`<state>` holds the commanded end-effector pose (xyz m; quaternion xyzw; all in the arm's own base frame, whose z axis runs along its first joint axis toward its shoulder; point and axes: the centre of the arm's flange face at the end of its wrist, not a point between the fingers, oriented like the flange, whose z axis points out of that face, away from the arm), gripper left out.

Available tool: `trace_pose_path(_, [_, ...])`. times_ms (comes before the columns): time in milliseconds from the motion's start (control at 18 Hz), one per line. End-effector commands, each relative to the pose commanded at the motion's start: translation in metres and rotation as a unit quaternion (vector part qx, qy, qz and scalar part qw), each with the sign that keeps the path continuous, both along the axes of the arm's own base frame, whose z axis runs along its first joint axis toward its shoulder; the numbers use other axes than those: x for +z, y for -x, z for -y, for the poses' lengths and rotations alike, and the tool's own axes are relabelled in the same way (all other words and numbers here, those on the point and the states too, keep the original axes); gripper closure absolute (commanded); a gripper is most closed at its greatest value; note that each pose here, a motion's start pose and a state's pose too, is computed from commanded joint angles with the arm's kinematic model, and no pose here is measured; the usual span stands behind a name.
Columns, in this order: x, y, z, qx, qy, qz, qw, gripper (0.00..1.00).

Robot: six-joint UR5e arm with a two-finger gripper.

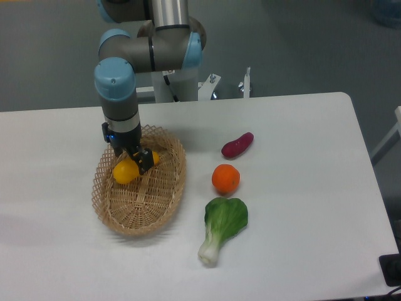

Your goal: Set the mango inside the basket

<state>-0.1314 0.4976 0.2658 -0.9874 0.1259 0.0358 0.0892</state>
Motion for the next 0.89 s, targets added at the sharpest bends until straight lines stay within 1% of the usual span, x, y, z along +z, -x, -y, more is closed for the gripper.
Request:
trace_pose_path(56, [0.008,0.006,-0.004,0.017,-0.007,-0.001,0.9998,0.00])
trace_pose_path(222, [0.023,0.034,-0.008,0.046,-0.022,-0.013,0.9986,0.00])
trace_pose_path(333, [0.036,0.063,-0.004,0.068,-0.032,-0.024,0.9969,0.00])
trace_pose_path(500, [0.060,0.112,0.009,0.102,-0.040,-0.057,0.9924,0.00])
trace_pose_path(722, [0.086,0.159,0.022,0.108,-0.050,-0.082,0.9895,0.00])
trace_pose_path(833, [0.098,0.181,0.032,0.100,-0.046,-0.099,0.9891,0.00])
trace_pose_path(889, [0.107,0.192,0.037,0.089,-0.038,-0.104,0.9899,0.00])
